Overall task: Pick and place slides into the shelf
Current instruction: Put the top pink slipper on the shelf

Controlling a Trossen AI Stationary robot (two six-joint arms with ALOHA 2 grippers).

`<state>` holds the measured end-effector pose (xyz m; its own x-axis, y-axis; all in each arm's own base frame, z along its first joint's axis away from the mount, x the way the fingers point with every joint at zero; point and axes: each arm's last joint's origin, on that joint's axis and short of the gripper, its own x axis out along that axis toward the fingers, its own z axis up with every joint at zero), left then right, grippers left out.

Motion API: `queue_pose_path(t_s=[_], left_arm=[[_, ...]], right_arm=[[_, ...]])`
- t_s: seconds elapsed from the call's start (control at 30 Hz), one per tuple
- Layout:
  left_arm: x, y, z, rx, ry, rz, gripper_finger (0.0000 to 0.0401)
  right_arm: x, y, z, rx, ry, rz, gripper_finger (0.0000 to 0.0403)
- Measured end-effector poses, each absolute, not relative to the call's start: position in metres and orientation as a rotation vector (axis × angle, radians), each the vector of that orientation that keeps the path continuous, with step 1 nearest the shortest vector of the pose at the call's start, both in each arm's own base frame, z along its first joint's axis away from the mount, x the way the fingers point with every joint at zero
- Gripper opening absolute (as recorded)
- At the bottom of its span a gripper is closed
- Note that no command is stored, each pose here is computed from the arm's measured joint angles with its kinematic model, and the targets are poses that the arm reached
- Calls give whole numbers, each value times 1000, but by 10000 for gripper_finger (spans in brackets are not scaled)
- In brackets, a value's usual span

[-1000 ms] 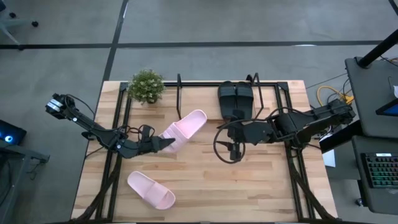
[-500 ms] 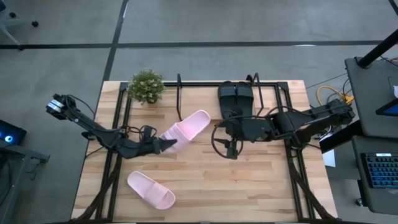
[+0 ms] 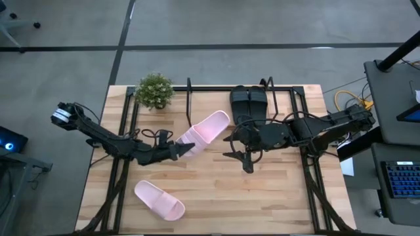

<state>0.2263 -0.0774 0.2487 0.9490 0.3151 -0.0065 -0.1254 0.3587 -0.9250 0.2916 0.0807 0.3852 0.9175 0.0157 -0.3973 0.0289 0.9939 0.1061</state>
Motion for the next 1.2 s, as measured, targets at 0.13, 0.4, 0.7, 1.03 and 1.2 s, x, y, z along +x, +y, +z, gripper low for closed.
queue_pose_path(t_s=[0.13,0.4,0.7,1.03,1.2], left_arm=[[236,-76,252,-1180,-243,239,0],[258,-76,260,-1132,-246,186,0],[277,-79,270,-1087,-237,148,0],[280,-79,275,-1062,-234,144,0],[282,-79,279,-1042,-237,146,0]], right_arm=[[292,81,384,110,413,-7,235],[295,80,379,102,439,-15,235],[298,75,372,92,488,-41,235],[299,65,364,81,557,-79,235],[300,62,362,81,562,-90,235]])
